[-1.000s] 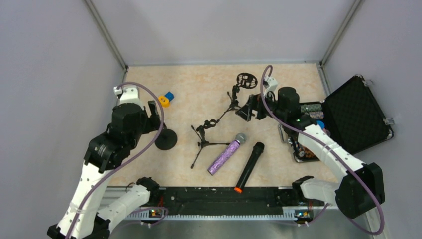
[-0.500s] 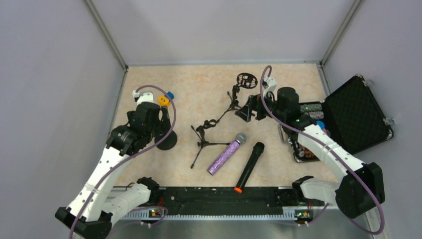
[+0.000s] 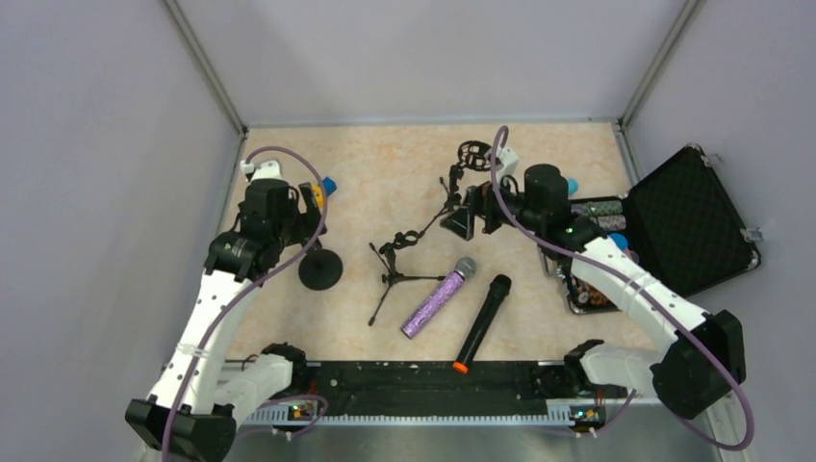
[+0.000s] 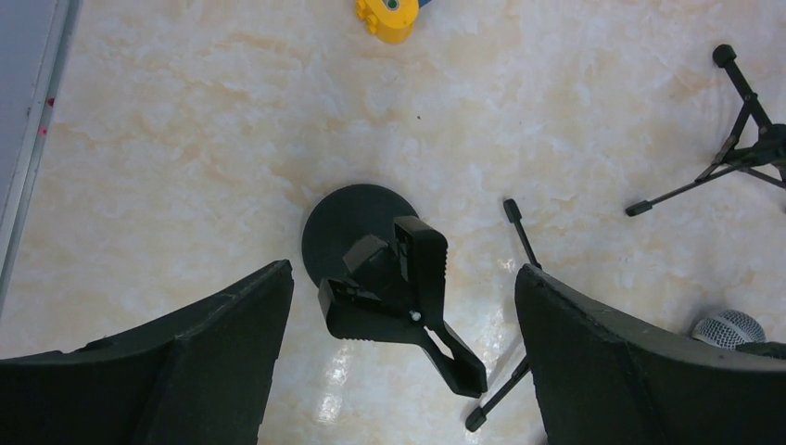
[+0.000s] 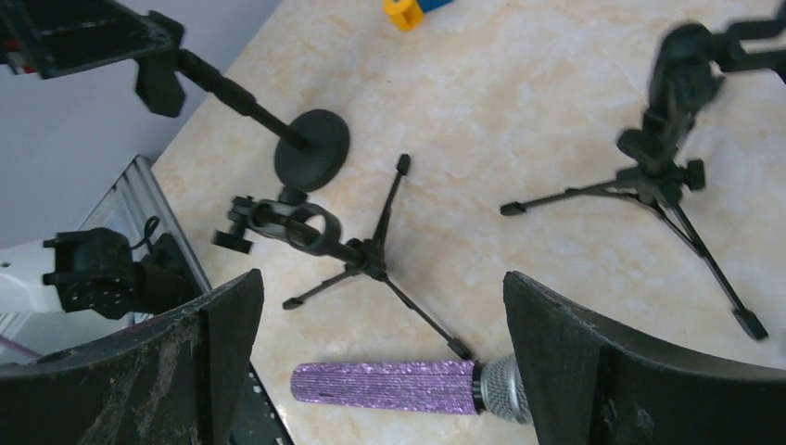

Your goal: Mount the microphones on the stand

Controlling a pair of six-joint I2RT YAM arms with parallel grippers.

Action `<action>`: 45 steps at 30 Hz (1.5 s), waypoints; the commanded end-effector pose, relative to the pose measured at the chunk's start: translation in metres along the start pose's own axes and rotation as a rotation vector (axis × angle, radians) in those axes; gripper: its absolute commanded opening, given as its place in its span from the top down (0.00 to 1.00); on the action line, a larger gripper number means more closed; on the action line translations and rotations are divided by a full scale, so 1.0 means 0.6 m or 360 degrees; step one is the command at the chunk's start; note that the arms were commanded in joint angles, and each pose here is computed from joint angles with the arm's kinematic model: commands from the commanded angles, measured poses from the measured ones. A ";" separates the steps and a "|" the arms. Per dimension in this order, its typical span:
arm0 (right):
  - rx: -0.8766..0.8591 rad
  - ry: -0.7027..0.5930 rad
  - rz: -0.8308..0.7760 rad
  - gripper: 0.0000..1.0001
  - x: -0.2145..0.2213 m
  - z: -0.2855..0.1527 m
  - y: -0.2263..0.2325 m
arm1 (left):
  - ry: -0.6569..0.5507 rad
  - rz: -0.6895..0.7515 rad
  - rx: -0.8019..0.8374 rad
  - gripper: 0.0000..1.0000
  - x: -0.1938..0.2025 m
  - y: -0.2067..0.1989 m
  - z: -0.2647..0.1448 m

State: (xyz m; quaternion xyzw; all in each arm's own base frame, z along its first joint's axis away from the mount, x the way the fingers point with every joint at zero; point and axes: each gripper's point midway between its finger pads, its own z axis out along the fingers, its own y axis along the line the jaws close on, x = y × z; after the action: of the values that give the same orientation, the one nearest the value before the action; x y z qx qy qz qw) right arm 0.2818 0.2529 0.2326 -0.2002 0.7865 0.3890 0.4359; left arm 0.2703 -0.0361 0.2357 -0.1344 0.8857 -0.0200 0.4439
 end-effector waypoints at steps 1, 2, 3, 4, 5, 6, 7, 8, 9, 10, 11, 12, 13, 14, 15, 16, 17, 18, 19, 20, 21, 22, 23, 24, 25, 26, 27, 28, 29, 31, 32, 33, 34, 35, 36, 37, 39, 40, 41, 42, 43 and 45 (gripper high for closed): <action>-0.0169 -0.0064 -0.0141 0.01 -0.055 0.012 0.070 | -0.0090 -0.0013 0.0073 0.07 -0.028 -0.006 0.001; -0.0189 -0.0069 -0.0153 0.01 -0.061 0.014 0.081 | -0.0094 -0.0012 0.0069 0.08 -0.029 -0.004 0.001; -0.0213 -0.0071 -0.0166 0.01 -0.065 0.017 0.092 | -0.0097 -0.0011 0.0068 0.08 -0.030 -0.002 0.001; -0.0238 -0.0082 -0.0179 0.01 -0.072 0.019 0.103 | -0.0094 -0.0011 0.0063 0.09 -0.029 0.001 0.001; -0.0266 -0.0087 -0.0188 0.01 -0.077 0.022 0.116 | -0.0096 -0.0015 0.0064 0.10 -0.029 0.003 0.001; -0.0297 -0.0086 -0.0200 0.01 -0.080 0.026 0.129 | -0.0092 -0.0020 0.0066 0.10 -0.029 0.004 0.002; -0.0328 -0.0086 -0.0210 0.01 -0.084 0.031 0.142 | -0.0092 -0.0027 0.0075 0.10 -0.029 0.005 0.002; -0.0360 -0.0079 -0.0217 0.01 -0.085 0.037 0.155 | -0.0099 -0.0035 0.0084 0.10 -0.031 0.005 0.002; -0.0390 -0.0064 -0.0218 0.01 -0.084 0.044 0.166 | -0.0107 -0.0043 0.0097 0.10 -0.034 0.004 0.001; -0.0426 -0.0055 -0.0223 0.01 -0.086 0.051 0.180 | -0.0124 -0.0052 0.0112 0.10 -0.039 0.003 -0.001; -0.0459 -0.0042 -0.0226 0.01 -0.084 0.058 0.193 | -0.0133 -0.0061 0.0130 0.10 -0.043 0.002 -0.002; -0.0499 -0.0039 -0.0231 0.01 -0.087 0.062 0.209 | -0.0148 -0.0072 0.0140 0.10 -0.049 0.002 -0.004; -0.0538 -0.0028 -0.0233 0.01 -0.086 0.069 0.223 | -0.0157 -0.0082 0.0167 0.10 -0.055 -0.002 -0.006; -0.0578 -0.0016 -0.0227 0.01 -0.085 0.076 0.237 | -0.0171 -0.0090 0.0185 0.10 -0.061 -0.003 -0.008; -0.0627 -0.0003 -0.0222 0.01 -0.083 0.083 0.253 | -0.0185 -0.0099 0.0203 0.09 -0.068 -0.005 -0.010; -0.0666 0.0016 -0.0208 0.01 -0.080 0.091 0.264 | -0.0198 -0.0108 0.0223 0.09 -0.074 -0.007 -0.012; -0.0712 0.0033 -0.0199 0.01 -0.078 0.098 0.279 | -0.0211 -0.0118 0.0242 0.09 -0.081 -0.009 -0.013; -0.0758 0.0048 -0.0193 0.01 -0.078 0.105 0.293 | -0.0225 -0.0127 0.0261 0.09 -0.088 -0.010 -0.015; -0.0784 0.0075 -0.0178 0.01 -0.074 0.115 0.300 | -0.0242 -0.0138 0.0276 0.08 -0.097 -0.011 -0.018; -0.0809 0.0104 -0.0170 0.01 -0.071 0.124 0.310 | -0.0256 -0.0147 0.0295 0.08 -0.105 -0.012 -0.021; -0.0831 0.0140 -0.0157 0.01 -0.064 0.134 0.317 | -0.0267 -0.0152 0.0321 0.07 -0.112 -0.015 -0.025; -0.0846 0.0174 -0.0144 0.01 -0.060 0.144 0.322 | -0.0293 -0.0159 0.0330 0.07 -0.122 -0.015 -0.030; -0.0862 0.0216 -0.0127 0.01 -0.053 0.156 0.327 | -0.0327 -0.0165 0.0333 0.07 -0.133 -0.013 -0.036; -0.0876 0.0255 -0.0106 0.01 -0.047 0.168 0.331 | -0.0366 -0.0162 0.0345 0.06 -0.144 -0.015 -0.044; -0.0892 0.0287 -0.0088 0.01 -0.043 0.179 0.335 | -0.0411 -0.0163 0.0358 0.06 -0.155 -0.017 -0.055; -0.0892 0.0346 -0.0046 0.01 -0.029 0.197 0.332 | -0.0460 -0.0163 0.0362 0.06 -0.167 -0.017 -0.065; -0.0899 0.0381 -0.0016 0.01 -0.024 0.208 0.333 | -0.0513 -0.0160 0.0374 0.06 -0.178 -0.018 -0.078; -0.0903 0.0414 0.0011 0.01 -0.019 0.219 0.333 | -0.0567 -0.0155 0.0385 0.06 -0.189 -0.019 -0.091; -0.0908 0.0443 0.0039 0.01 -0.014 0.229 0.333 | -0.0621 -0.0149 0.0399 0.05 -0.200 -0.020 -0.105; -0.0931 0.0507 0.0089 0.01 -0.002 0.247 0.337 | -0.0729 -0.0128 0.0444 0.05 -0.217 -0.024 -0.135; -0.0938 0.0534 0.0102 0.01 0.003 0.254 0.339 | -0.0776 -0.0118 0.0461 0.05 -0.224 -0.025 -0.149; -0.0936 0.0561 0.0105 0.01 0.010 0.261 0.343 | -0.0826 -0.0111 0.0474 0.05 -0.230 -0.025 -0.164; -0.0926 0.0584 0.0097 0.01 0.017 0.267 0.345 | -0.0870 -0.0102 0.0475 0.05 -0.234 -0.024 -0.175; -0.0912 0.0592 0.0074 0.01 0.020 0.272 0.350 | -0.0909 -0.0100 0.0466 0.05 -0.238 -0.020 -0.186; -0.0895 0.0609 0.0050 0.01 0.029 0.276 0.358 | -0.0944 -0.0102 0.0453 0.05 -0.241 -0.016 -0.196; -0.0852 0.0608 0.0020 0.01 0.033 0.284 0.357 | -0.0976 -0.0104 0.0445 0.05 -0.243 -0.012 -0.206; -0.0753 0.0598 -0.0038 0.01 0.041 0.296 0.354 | -0.1058 -0.0139 0.0360 0.05 -0.249 0.009 -0.226; -0.0672 0.0573 -0.0075 0.01 0.042 0.304 0.349 | -0.1087 -0.0154 0.0328 0.05 -0.251 0.017 -0.233; -0.0644 0.0563 -0.0110 0.01 0.045 0.308 0.351 | -0.1115 -0.0169 0.0298 0.05 -0.253 0.024 -0.241; -0.0605 0.0540 -0.0155 0.01 0.045 0.311 0.351 | -0.1133 -0.0186 0.0265 0.05 -0.252 0.032 -0.246; -0.0539 0.0508 -0.0202 0.01 0.045 0.318 0.349 | -0.1152 -0.0201 0.0239 0.05 -0.253 0.039 -0.251; -0.0457 0.0453 -0.0295 0.02 0.045 0.325 0.353 | -0.1176 -0.0220 0.0199 0.05 -0.253 0.048 -0.259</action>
State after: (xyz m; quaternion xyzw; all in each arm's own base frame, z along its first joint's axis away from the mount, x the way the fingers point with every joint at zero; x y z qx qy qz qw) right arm 0.2210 0.5280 0.2222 -0.3719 0.7590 0.4828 0.2294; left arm 0.2362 -0.0008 0.4196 -0.1353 0.6882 -0.0868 0.7075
